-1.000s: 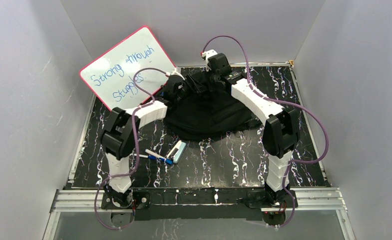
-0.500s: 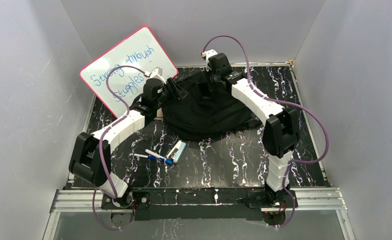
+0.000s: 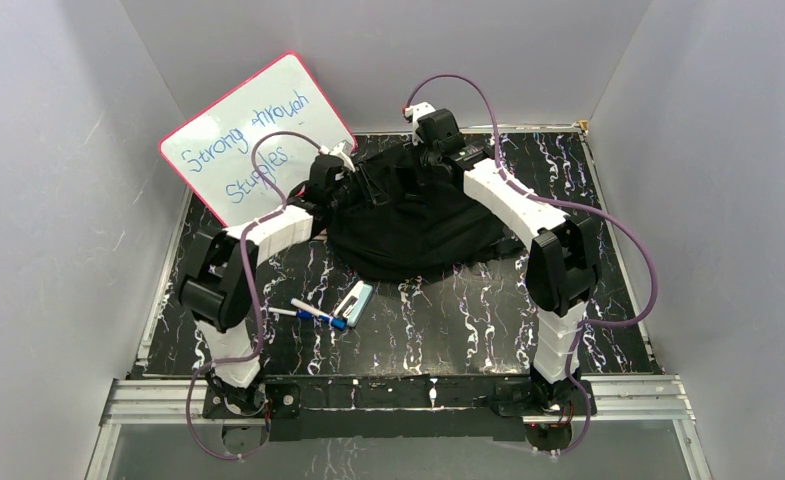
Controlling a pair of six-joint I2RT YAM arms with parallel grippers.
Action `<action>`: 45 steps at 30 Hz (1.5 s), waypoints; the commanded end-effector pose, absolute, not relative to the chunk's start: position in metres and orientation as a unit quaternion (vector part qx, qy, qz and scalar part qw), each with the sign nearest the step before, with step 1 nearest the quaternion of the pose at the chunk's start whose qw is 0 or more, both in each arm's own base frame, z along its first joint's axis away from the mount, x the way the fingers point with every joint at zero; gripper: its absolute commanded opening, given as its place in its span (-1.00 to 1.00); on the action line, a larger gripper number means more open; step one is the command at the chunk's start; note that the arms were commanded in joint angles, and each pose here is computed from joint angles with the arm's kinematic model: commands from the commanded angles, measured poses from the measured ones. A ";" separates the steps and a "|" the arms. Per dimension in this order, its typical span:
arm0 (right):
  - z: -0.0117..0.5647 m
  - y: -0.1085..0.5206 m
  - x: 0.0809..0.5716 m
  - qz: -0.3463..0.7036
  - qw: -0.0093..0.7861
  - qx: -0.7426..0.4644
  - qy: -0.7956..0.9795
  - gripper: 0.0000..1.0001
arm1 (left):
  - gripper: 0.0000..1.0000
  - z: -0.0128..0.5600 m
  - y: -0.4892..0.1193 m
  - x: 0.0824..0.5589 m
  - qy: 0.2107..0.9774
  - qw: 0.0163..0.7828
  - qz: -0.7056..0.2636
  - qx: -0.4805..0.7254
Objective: Pack the student bag
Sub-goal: Place the stationery in the student bag.
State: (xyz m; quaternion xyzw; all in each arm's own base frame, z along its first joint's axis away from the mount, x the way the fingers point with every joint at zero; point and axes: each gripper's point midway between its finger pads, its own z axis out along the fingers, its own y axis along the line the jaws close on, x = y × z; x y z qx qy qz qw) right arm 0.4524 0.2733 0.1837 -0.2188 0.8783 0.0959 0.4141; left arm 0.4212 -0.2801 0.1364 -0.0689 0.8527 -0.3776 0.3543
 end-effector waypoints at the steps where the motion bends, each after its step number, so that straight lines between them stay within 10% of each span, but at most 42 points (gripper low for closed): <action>1: 0.222 0.282 0.453 0.127 0.455 -0.212 0.855 -0.99 | -0.54 0.174 -0.306 0.439 0.817 0.371 -0.439 -0.045; 45: 0.229 0.285 0.449 0.140 0.457 -0.213 0.852 -1.00 | -0.48 0.129 -0.344 0.443 0.826 0.315 -0.464 -0.047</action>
